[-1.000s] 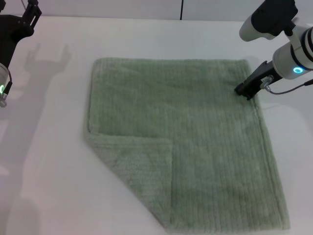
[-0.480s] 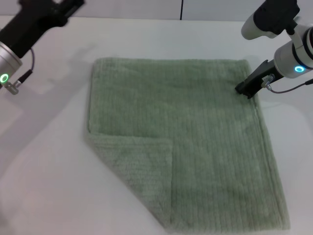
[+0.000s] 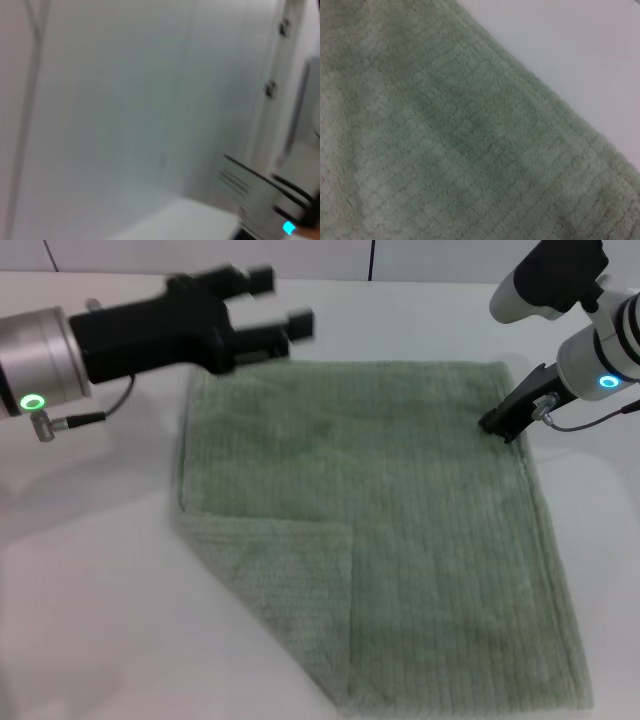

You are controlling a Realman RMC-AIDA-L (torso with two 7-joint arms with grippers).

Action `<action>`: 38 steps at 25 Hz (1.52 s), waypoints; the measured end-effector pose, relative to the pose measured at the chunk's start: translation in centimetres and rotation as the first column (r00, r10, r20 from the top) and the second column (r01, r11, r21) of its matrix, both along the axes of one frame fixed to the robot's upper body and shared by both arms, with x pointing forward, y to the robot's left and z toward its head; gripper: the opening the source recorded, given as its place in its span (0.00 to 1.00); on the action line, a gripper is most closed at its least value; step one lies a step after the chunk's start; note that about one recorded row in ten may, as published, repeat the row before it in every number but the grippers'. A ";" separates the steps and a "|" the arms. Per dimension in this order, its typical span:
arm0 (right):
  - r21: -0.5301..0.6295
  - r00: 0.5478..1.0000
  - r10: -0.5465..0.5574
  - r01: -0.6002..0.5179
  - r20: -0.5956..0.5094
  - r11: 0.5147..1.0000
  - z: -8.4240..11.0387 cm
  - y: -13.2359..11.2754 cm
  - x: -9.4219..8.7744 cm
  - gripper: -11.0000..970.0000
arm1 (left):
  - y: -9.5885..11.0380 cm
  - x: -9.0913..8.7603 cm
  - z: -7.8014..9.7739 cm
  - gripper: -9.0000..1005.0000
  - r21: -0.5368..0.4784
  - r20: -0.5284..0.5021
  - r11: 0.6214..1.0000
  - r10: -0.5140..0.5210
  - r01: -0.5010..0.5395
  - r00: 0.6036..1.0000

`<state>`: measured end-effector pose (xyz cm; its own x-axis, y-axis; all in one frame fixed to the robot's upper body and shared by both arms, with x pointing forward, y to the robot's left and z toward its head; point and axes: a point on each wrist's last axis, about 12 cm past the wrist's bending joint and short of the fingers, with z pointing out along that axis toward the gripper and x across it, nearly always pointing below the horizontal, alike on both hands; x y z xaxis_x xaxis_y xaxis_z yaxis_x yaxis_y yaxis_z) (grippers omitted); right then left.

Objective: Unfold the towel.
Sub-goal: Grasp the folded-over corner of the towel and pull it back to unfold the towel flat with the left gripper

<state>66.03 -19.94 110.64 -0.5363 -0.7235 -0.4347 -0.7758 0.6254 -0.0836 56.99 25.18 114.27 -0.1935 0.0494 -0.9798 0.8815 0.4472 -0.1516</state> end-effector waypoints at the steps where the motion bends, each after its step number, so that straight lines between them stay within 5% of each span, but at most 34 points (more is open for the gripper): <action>1: 0.000 1.000 0.001 -0.001 -0.001 1.000 0.0 0.0 0.0 0.02 | -0.3 0.0 0.1 0.78 0.033 -0.019 0.999 -0.027 0.027 0.999; 6: 0.000 1.000 0.001 -0.001 0.000 1.000 0.0 0.1 0.0 0.02 | -2.4 -0.1 0.1 0.78 0.173 -0.106 0.971 -0.146 0.163 0.984; 9: 0.000 1.000 0.001 -0.001 0.000 1.000 0.0 0.1 0.0 0.02 | -2.4 -0.1 0.1 0.78 0.173 -0.106 0.971 -0.146 0.163 0.984; 11: -0.001 1.000 0.000 0.000 0.001 1.000 0.0 0.0 0.0 0.02 | -4.3 -0.1 -1.0 0.78 0.291 -0.190 0.921 -0.211 0.260 0.959; 14: -0.001 1.000 0.001 -0.001 0.002 1.000 0.1 0.1 0.1 0.02 | -4.3 -0.1 -1.0 0.78 0.291 -0.190 0.921 -0.211 0.260 0.959; 16: -0.001 1.000 0.003 -0.003 0.003 1.000 0.1 0.1 0.1 0.02 | -5.9 -0.1 -2.4 0.78 0.386 -0.249 0.867 -0.231 0.315 0.941; 38: -0.002 1.000 0.006 -0.006 -0.002 1.000 0.1 0.2 0.1 0.02 | -7.6 -0.1 -5.6 0.77 0.492 -0.291 0.801 -0.217 0.341 0.932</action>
